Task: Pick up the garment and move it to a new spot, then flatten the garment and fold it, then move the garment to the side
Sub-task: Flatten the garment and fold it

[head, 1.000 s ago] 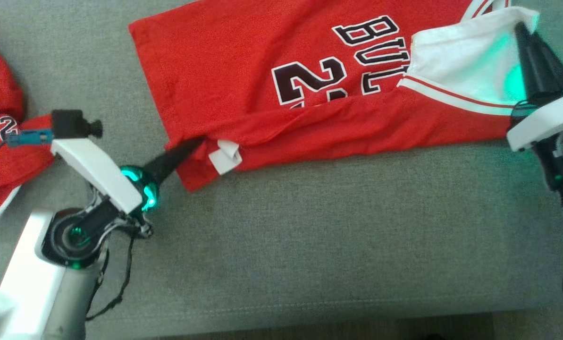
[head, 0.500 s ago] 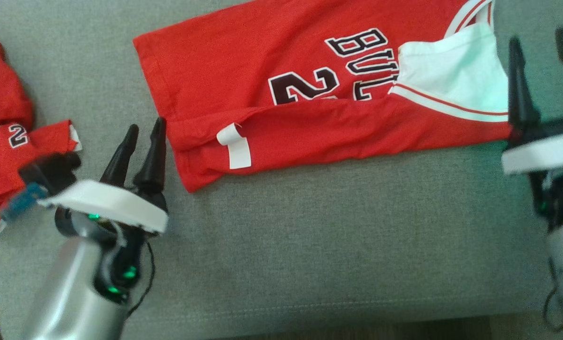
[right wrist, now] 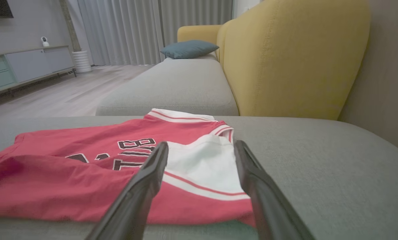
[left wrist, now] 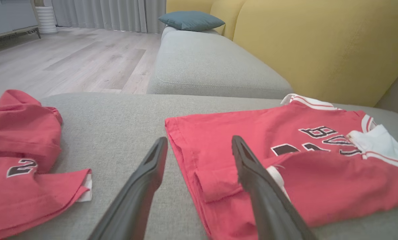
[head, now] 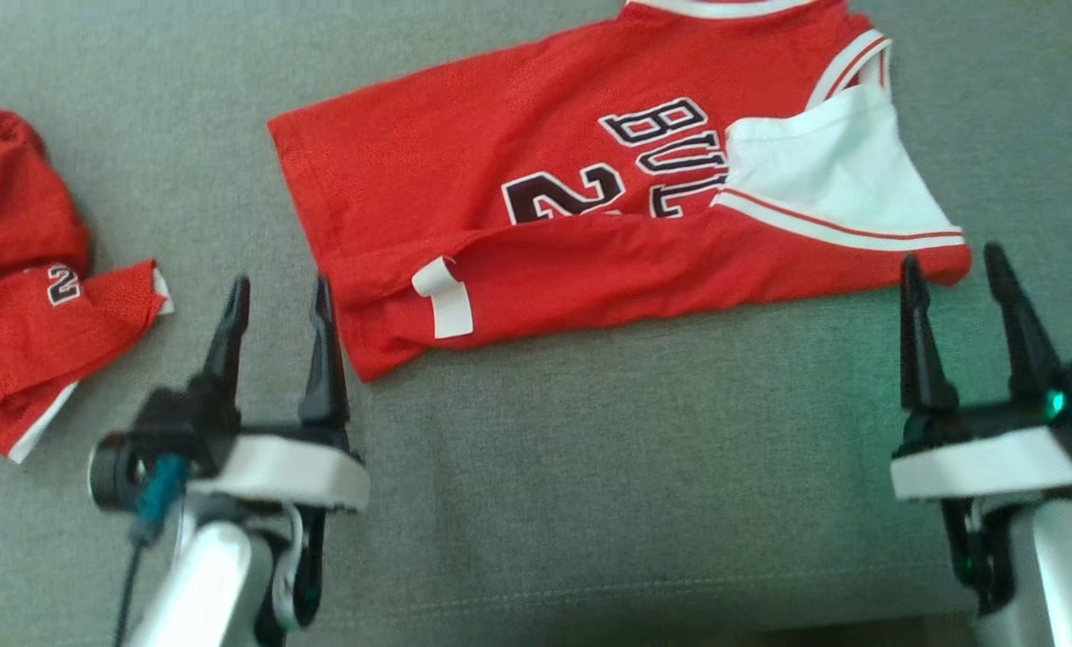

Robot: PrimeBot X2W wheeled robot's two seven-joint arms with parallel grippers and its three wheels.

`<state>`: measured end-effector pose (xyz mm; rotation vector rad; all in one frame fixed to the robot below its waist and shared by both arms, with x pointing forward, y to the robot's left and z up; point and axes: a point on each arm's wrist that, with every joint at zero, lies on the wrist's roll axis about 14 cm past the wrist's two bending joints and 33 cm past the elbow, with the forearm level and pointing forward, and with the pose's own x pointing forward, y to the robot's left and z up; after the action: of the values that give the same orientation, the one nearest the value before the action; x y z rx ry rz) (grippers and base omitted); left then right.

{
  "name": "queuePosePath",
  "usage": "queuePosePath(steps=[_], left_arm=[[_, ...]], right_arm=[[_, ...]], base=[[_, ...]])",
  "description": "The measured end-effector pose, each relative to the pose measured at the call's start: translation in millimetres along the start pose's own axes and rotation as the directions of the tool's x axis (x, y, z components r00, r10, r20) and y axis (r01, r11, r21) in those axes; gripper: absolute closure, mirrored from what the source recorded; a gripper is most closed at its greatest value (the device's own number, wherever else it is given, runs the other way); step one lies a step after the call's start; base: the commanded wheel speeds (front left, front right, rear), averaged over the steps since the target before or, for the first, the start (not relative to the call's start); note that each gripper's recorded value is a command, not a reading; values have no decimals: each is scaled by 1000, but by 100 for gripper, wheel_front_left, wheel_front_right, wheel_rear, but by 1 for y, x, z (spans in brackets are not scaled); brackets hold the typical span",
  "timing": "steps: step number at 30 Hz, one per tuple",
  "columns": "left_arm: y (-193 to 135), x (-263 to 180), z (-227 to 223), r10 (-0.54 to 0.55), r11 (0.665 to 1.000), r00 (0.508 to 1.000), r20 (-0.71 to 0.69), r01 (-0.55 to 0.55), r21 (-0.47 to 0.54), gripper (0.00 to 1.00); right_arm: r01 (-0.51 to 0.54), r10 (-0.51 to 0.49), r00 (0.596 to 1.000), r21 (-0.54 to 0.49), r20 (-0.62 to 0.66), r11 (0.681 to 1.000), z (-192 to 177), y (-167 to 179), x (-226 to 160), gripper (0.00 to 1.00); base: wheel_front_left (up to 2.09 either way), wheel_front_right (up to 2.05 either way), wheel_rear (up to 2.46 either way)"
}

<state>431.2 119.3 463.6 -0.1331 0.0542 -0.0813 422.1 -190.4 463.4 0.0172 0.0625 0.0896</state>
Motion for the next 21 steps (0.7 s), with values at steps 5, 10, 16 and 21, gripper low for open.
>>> queuePosePath(steps=[5, 10, 16, 21], left_arm=[[-3, -19, -6, 0, 999, 1000, -19, 1, 49, 0], [-4, -23, -5, -4, 998, 1000, -14, 5, 59, 0], [-5, -23, -4, -10, 998, 1000, -14, 11, 55, 0], [-12, -24, -20, -47, 998, 997, -63, 50, 49, 0]], right_arm=[[17, -17, 1000, 19, -20, 1000, 0, 2, -17, 0], [22, -21, 1000, 20, -10, 1000, 5, 1, -20, 0], [28, -27, 999, 20, -22, 999, 5, -1, -20, 0], [46, -43, 995, 34, -86, 998, -11, -7, -22, 0]], base=[[0, 0, 0], [0, 0, 0], [0, 0, 0], [0, 0, 0]])
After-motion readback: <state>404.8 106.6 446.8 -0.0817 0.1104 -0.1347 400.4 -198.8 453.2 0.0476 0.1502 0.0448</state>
